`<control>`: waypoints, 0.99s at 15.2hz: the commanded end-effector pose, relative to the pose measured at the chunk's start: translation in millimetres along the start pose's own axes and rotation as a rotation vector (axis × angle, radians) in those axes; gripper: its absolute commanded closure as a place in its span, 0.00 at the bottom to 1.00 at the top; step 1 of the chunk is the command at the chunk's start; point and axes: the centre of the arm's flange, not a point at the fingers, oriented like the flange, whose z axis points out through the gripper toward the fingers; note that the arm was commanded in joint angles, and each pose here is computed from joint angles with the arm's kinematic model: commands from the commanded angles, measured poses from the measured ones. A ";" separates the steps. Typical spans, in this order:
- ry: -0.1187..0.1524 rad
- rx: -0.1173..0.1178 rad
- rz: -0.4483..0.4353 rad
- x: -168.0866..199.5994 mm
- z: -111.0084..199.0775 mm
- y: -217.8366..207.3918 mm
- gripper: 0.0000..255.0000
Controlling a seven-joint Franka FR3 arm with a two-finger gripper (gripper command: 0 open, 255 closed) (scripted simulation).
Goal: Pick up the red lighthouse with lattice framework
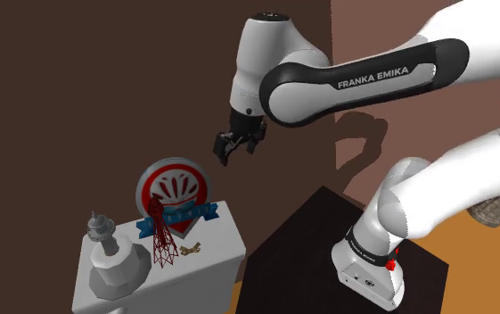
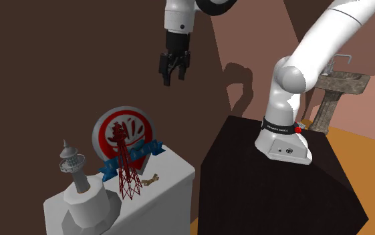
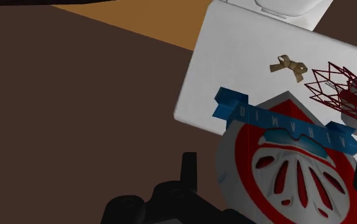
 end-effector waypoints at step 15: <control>0.112 0.100 0.076 39.2 70.0 -176.2 0.00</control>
